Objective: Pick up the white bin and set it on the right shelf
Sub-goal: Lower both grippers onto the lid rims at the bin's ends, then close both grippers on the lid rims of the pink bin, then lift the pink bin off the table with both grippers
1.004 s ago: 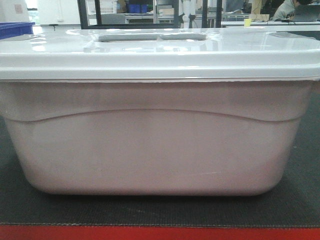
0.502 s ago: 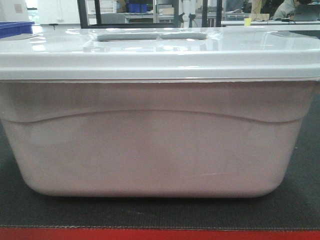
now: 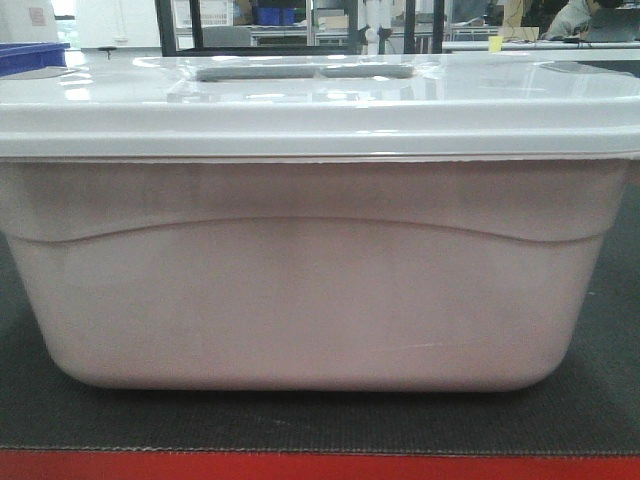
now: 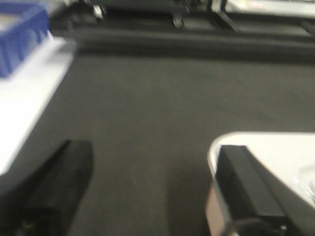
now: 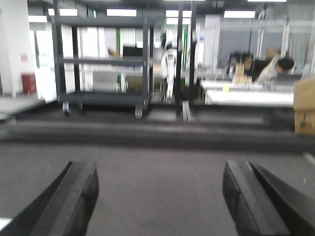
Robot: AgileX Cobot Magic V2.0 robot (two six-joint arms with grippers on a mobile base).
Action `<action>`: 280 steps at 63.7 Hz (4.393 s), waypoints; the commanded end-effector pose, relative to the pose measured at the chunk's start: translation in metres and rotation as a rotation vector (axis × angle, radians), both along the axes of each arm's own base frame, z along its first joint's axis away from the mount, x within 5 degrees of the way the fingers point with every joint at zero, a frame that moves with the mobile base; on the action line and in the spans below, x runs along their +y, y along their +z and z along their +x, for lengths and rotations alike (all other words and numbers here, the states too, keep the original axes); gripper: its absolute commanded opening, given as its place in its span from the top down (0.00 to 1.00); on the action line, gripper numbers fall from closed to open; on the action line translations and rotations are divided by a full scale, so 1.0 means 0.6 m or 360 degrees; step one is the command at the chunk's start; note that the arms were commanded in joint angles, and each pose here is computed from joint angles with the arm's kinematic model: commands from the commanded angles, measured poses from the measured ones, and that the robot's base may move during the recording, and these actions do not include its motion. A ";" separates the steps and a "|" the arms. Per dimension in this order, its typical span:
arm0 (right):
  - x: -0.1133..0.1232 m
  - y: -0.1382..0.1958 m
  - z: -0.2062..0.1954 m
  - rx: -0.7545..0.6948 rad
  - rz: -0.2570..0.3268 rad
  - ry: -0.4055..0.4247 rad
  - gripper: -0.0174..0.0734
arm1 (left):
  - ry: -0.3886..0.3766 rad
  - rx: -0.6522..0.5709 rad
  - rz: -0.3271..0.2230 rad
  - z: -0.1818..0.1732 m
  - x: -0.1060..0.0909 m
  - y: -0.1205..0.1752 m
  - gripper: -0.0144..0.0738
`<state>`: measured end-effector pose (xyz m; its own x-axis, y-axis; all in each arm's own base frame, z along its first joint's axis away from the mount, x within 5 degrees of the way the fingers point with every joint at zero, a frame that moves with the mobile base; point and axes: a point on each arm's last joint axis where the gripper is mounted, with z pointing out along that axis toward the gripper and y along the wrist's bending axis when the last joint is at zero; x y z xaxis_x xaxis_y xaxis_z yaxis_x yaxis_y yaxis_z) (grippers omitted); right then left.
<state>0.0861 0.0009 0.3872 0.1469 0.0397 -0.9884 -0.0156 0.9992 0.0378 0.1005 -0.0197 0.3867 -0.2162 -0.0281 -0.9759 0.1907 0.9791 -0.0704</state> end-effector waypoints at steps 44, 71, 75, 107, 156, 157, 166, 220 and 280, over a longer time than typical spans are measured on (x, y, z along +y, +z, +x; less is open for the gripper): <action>-0.022 0.012 0.207 0.1442 0.0425 0.0248 0.12 | -0.0614 0.0817 -0.0342 0.181 -0.021 -0.022 0.23; -0.032 -0.056 0.298 0.1453 0.0848 0.1242 0.12 | -0.1071 0.0894 -0.0910 0.277 0.009 -0.087 0.23; -0.034 -0.075 0.303 0.1496 0.0882 0.1247 0.12 | -0.1062 0.0945 -0.0911 0.285 0.012 -0.100 0.23; -0.017 -0.161 0.287 0.1444 0.1251 0.1373 0.12 | -0.1123 0.1137 -0.0931 0.288 -0.014 -0.143 0.24; 0.045 -0.162 0.285 0.1510 0.1200 0.1566 0.12 | -0.1300 0.1285 -0.1025 0.270 -0.084 -0.156 0.24; 0.045 -0.162 0.285 0.1510 0.1200 0.1566 0.12 | -0.1300 0.1285 -0.1025 0.270 -0.084 -0.156 0.24; 0.045 -0.162 0.285 0.1511 0.1199 0.1569 0.16 | -0.1300 0.1285 -0.1025 0.270 -0.084 -0.156 0.26; 0.047 -0.132 0.284 0.1328 0.1305 0.1611 0.73 | -0.1319 0.1086 -0.1361 0.284 -0.092 -0.125 0.98; 0.062 0.058 0.190 0.0592 0.1408 0.1854 0.73 | -0.1884 0.0402 -0.1516 0.243 -0.157 0.120 0.98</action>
<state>0.2366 0.0091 0.3929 -0.4755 0.7253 -0.4978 -0.3800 0.3410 0.8598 0.2981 -0.0905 0.4038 -0.6806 -0.4257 -0.5963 0.5386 0.2611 -0.8011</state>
